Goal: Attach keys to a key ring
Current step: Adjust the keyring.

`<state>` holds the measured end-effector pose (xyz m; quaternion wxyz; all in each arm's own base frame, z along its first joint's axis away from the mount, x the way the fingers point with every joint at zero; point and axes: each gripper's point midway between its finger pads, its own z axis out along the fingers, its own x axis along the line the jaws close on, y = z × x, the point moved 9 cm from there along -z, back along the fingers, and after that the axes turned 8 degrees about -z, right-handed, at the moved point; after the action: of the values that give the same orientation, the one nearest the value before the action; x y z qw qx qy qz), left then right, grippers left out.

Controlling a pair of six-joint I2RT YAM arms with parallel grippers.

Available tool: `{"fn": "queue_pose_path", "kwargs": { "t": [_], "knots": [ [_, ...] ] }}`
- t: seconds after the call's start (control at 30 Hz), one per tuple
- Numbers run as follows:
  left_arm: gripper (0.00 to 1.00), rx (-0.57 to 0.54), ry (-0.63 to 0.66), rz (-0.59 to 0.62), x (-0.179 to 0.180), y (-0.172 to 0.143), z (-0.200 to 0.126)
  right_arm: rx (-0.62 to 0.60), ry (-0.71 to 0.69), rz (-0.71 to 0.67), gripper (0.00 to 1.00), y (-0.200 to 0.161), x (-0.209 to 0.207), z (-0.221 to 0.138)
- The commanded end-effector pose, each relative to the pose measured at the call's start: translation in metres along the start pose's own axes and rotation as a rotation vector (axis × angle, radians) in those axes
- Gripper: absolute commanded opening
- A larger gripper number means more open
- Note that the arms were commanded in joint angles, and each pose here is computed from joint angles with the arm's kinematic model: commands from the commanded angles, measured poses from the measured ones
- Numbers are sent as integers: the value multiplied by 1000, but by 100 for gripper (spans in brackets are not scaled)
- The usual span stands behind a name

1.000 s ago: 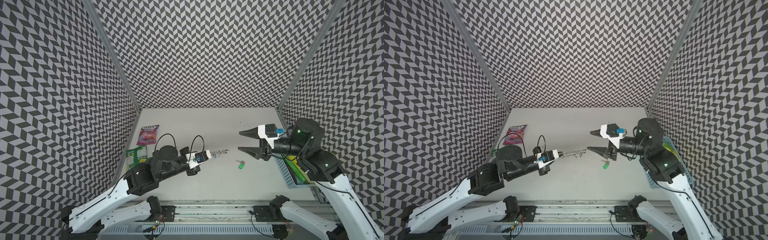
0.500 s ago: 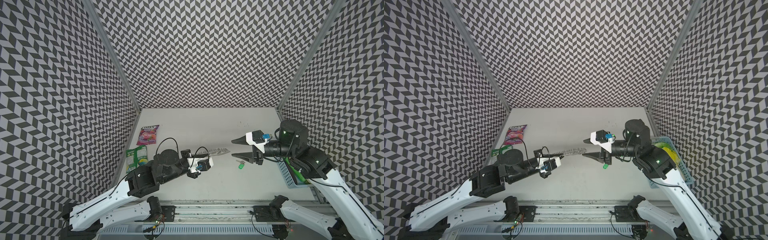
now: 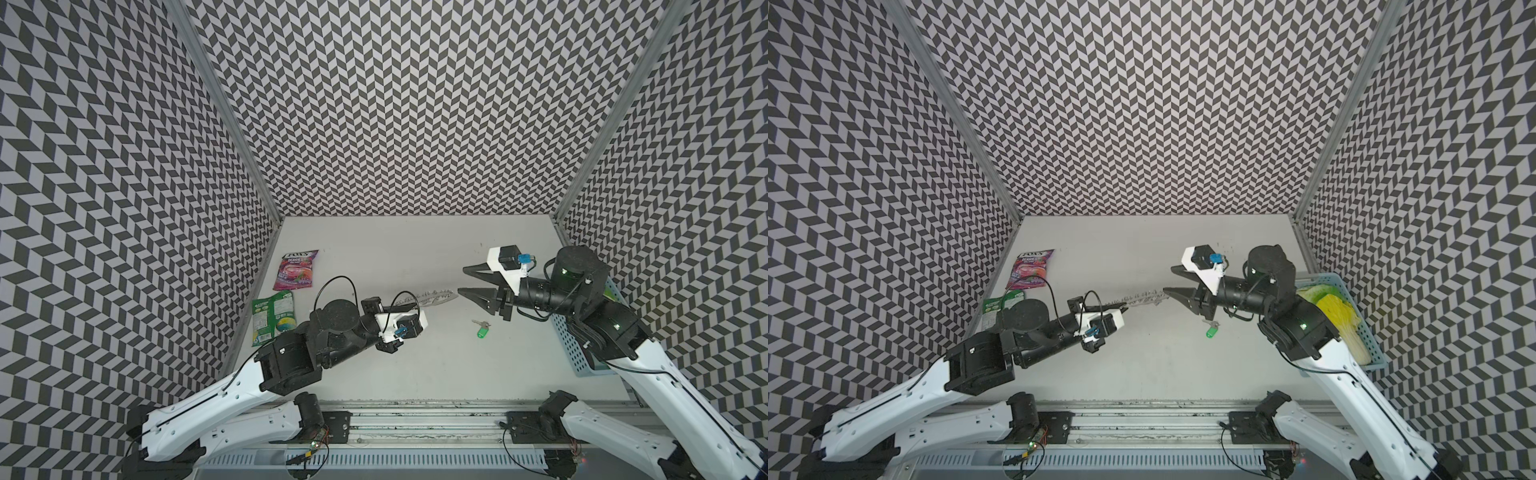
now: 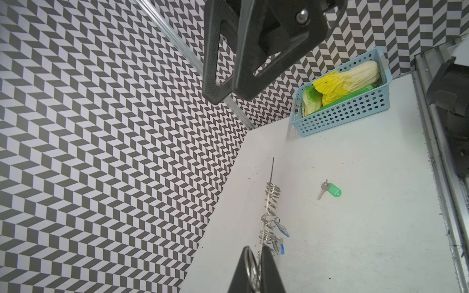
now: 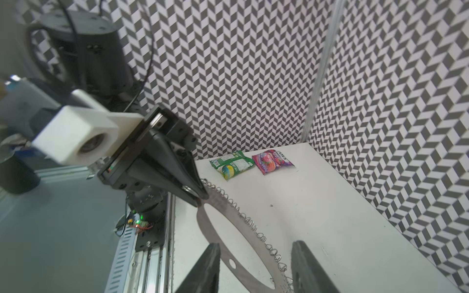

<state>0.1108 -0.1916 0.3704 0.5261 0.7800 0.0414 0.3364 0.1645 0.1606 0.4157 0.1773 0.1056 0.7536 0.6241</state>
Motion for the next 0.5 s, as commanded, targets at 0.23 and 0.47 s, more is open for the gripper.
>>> {"fn": "queue_pose_path", "kwargs": {
  "t": [0.23, 0.47],
  "knots": [
    [0, -83, 106, -415, 26, -11, 17, 346, -394, 927, 56, -81, -71, 27],
    [0, -98, 177, -501, 29, -22, 17, 369, -620, 1204, 41, -168, -80, -12]
  ]
}}
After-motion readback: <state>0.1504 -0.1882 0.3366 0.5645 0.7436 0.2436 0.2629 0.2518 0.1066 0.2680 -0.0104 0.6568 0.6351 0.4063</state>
